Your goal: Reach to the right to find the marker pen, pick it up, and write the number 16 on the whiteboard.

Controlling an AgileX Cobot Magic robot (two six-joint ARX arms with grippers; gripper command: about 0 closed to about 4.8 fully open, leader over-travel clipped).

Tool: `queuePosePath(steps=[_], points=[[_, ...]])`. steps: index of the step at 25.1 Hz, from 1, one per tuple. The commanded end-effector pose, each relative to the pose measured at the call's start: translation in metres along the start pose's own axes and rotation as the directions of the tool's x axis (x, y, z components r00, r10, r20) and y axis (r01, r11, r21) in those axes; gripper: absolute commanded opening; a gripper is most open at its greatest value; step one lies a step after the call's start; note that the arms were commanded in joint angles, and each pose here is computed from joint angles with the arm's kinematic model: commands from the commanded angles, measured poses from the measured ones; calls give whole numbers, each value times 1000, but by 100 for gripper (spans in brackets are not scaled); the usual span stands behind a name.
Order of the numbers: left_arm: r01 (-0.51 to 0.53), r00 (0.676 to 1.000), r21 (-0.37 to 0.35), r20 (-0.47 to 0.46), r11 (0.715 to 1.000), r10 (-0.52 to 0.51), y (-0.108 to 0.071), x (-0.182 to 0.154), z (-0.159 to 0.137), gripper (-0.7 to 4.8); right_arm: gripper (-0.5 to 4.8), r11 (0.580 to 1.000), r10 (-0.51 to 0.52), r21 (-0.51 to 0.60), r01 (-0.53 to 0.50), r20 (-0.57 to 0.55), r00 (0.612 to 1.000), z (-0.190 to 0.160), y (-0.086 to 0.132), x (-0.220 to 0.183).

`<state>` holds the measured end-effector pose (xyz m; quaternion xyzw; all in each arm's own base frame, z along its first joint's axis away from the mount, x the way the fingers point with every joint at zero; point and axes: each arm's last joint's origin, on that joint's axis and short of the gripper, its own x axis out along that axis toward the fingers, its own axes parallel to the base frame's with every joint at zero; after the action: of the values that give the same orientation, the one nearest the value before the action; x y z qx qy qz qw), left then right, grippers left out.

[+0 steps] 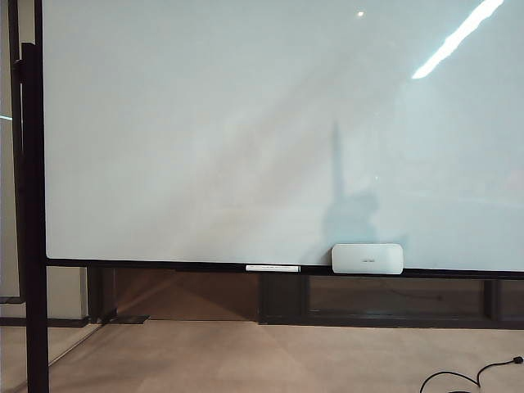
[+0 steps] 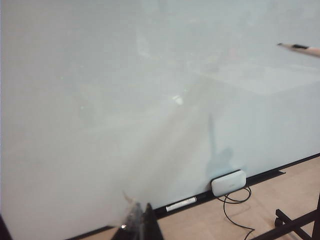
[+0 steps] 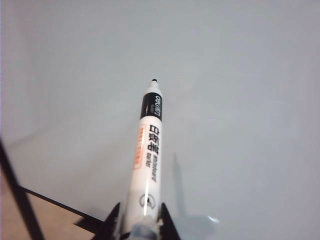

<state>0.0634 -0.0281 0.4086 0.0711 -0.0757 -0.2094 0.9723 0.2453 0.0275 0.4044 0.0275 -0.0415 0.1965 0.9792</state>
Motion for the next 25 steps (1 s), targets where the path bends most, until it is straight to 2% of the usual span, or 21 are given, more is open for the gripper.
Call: queuePosePath(steps=[1,5,7,9,13,19,25], points=[[32,998,14,50,999,-33,0,17,5,-5,-2,998,68,-8,-68,66,996,-2,6,31],[101,993,21,50,995,-102,-2,41,2,-5,-2,990,138,-31,-137,49,989,-6,19,84],[97,995,20,29,995,-98,-2,52,-1,-5,-2,986,163,-31,-161,61,985,-3,28,105],[60,998,19,11,998,-60,-1,58,-3,-5,-2,993,117,-38,-115,86,989,3,31,122],[63,998,19,11,998,-63,-1,61,-4,-5,-2,992,117,-53,-110,134,984,16,34,147],[106,994,27,-33,994,-105,-1,77,-12,-5,-2,996,77,-50,-70,156,985,21,34,158],[128,991,16,25,992,-129,5,90,-12,-5,-2,997,64,-43,-59,132,989,11,34,166]])
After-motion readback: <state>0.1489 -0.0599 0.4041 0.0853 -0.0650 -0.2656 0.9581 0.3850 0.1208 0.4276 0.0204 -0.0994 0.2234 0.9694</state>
